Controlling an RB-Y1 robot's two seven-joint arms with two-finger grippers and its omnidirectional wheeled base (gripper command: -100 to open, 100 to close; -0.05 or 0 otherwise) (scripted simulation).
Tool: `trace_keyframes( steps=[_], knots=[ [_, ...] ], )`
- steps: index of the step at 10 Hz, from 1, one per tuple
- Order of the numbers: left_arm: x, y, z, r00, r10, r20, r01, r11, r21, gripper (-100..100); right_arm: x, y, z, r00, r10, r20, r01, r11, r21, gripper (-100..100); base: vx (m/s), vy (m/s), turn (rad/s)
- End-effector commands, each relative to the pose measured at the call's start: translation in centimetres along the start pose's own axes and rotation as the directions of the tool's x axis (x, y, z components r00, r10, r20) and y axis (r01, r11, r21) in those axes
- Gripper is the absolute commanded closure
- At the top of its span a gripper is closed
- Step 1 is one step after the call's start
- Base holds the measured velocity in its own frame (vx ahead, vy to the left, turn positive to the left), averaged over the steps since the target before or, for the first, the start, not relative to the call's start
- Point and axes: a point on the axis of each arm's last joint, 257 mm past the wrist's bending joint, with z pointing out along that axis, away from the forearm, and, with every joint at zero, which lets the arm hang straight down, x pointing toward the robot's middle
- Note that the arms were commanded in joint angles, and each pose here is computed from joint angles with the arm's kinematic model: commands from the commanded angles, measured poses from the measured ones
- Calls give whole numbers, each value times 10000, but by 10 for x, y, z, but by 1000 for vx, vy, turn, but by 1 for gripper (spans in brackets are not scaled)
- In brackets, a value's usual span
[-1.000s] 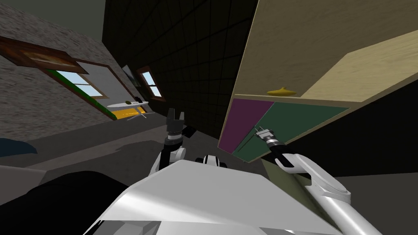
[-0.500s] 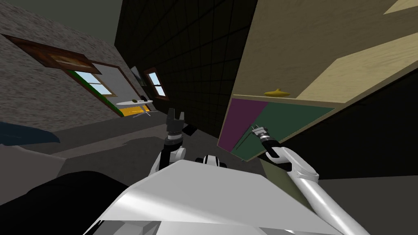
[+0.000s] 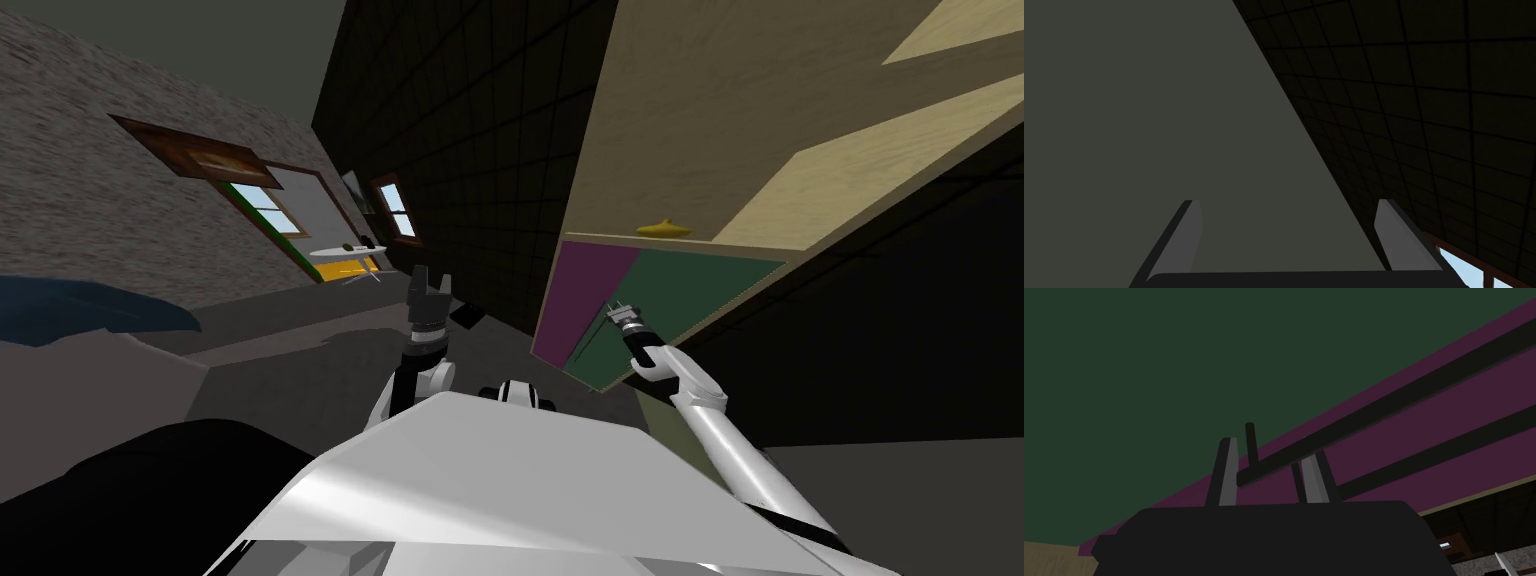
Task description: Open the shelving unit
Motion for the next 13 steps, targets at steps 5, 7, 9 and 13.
trace_keyframes(
  steps=[5,7,9,13],
  knots=[
    [0,0,0,10000,1,-2,-1,10000,1,0,-10,20,47,9978,20,-662,3,9994,353,100,-110,-77,64],
    [0,0,0,10000,1,-1,-1,10000,-1,0,4,24,45,9955,5,-950,21,9996,276,100,-31,-43,39],
    [0,0,0,10000,2,-2,-2,10000,0,0,-31,34,70,9971,-16,-758,46,9992,392,100,-128,-84,53],
    [0,0,0,10000,2,-2,-2,10000,1,0,-63,46,94,9976,-110,-683,139,9990,432,100,-107,-68,50]
  ],
)
